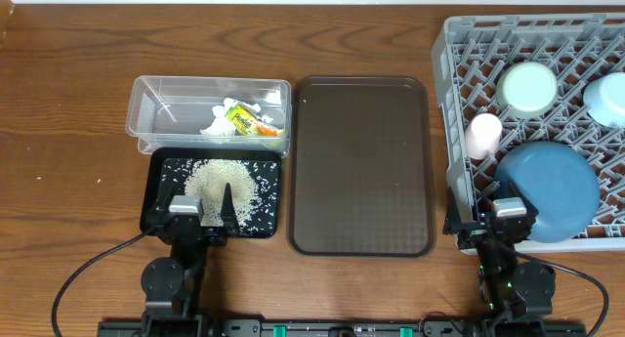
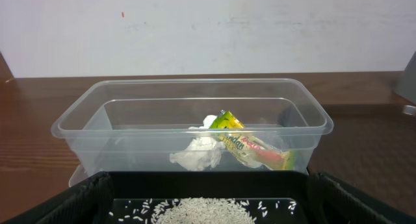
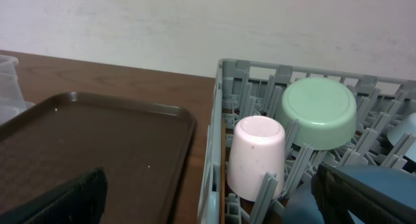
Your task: Sort waste into correct bins and load items into the dishwasher rack
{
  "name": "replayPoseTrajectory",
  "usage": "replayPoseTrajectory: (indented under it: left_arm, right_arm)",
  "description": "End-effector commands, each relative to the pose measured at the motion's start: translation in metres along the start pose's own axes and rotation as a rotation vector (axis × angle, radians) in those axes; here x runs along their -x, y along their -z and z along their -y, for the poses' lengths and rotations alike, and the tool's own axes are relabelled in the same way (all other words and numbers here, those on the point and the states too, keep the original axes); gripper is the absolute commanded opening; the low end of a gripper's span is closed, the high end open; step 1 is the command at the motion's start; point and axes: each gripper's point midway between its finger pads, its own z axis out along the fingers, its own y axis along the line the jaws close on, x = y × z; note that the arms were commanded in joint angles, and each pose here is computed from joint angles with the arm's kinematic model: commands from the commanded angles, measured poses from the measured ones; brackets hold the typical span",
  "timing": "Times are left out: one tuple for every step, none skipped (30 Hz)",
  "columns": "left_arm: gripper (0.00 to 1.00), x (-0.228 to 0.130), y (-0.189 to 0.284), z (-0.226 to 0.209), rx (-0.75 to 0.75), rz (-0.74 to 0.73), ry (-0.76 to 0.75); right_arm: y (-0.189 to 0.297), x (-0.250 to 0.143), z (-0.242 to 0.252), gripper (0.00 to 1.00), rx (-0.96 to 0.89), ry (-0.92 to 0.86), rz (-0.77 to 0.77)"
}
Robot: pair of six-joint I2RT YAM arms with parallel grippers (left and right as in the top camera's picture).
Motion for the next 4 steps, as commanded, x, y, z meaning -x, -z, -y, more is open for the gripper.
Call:
replayPoseTrajectory:
  left_arm:
    - [0.98, -0.0147, -0.0007, -0.0003, 0.0, -0.043, -0.012]
    - [0.98, -0.0147, -0.0007, -0.0003, 0.0, -0.043, -0.012]
    - [0.98, -0.0147, -0.0007, -0.0003, 0.0, -0.043, -0.012]
    - [0.98, -0.0147, -0.0007, -0.0003, 0.0, -0.043, -0.012]
  right_arm:
    - [0.0003, -0.0002, -0.0001, 0.99, -0.003, 0.014, 0.001]
    - [0.0003, -0.0002, -0.0001, 0.99, -0.003, 0.014, 0.001]
    - [0.0003, -0.0003, -0.0001, 0.99, -0.003, 0.014, 0.001]
    - [0.0003, -0.0002, -0.0001, 0.99, -0.003, 0.014, 0.001]
